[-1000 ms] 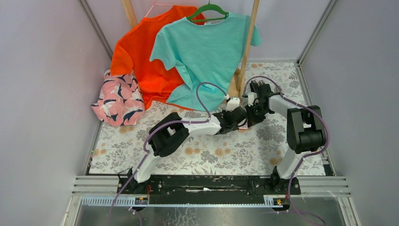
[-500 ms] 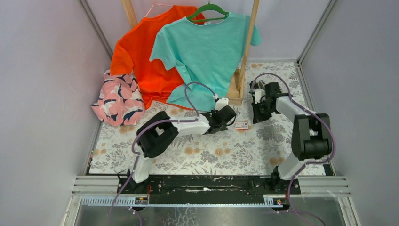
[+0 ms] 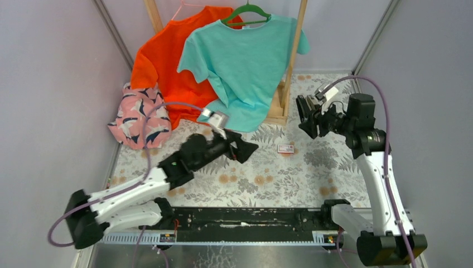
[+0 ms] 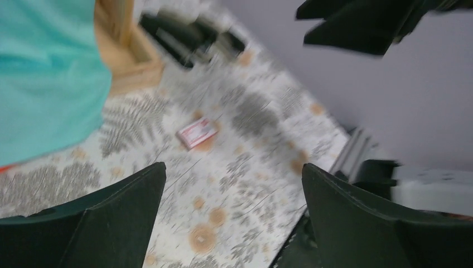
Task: Unload the staples from the stapler
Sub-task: Reset both arms
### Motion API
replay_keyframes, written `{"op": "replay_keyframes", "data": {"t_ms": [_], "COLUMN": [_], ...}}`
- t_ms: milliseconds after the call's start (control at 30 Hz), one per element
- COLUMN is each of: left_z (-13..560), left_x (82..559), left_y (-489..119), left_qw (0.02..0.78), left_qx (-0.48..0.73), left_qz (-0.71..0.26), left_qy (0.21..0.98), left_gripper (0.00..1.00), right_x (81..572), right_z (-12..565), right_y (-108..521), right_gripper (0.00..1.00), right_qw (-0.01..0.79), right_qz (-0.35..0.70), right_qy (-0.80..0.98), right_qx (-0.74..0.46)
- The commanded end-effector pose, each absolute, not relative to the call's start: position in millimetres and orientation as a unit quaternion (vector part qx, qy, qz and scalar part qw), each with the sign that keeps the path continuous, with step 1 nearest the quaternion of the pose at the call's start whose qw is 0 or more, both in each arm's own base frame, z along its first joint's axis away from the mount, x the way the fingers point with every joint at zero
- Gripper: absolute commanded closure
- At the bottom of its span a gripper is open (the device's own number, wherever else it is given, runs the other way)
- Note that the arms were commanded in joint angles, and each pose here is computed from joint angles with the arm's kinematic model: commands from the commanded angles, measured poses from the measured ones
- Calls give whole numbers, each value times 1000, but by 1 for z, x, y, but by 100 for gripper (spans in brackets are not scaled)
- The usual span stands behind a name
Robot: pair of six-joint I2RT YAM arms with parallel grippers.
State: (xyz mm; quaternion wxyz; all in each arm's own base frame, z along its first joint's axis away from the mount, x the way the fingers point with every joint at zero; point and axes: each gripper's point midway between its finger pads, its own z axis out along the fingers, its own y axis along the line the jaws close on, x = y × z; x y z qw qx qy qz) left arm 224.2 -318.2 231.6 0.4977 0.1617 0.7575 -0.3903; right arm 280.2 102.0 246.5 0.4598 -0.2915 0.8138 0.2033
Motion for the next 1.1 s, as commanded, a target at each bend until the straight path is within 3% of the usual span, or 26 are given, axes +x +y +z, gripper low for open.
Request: {"op": "replay_keyframes", "data": {"t_ms": [0, 33, 100, 333, 500, 733, 1067], "left_z": [299, 307, 325, 354, 369, 371, 382], "left_x": [195, 190, 179, 154, 149, 148, 142], "left_y": [-301, -295, -282, -253, -242, -241, -241], "left_qw": [558, 563, 573, 575, 586, 585, 587], "left_qx": [171, 164, 155, 143, 143, 149, 154], "left_qz": [-476, -484, -503, -528, -523, -518, -532], "left_qy": [658, 649, 629, 609, 602, 606, 591], "left_gripper": [0, 0, 0, 0, 0, 0, 0], "right_x": [242, 237, 227, 198, 175, 183, 185], "right_z": [310, 317, 330, 375, 398, 415, 414], "right_y": [130, 132, 137, 132, 139, 130, 132], "right_gripper": [30, 15, 0, 1, 1, 1, 1], "right_qw": [523, 533, 547, 612, 609, 624, 624], "right_qz": [268, 273, 289, 285, 316, 320, 328], "right_qy": [731, 722, 708, 678, 667, 682, 678], "right_qx": [-346, -346, -341, -290, -291, -210, -208]}}
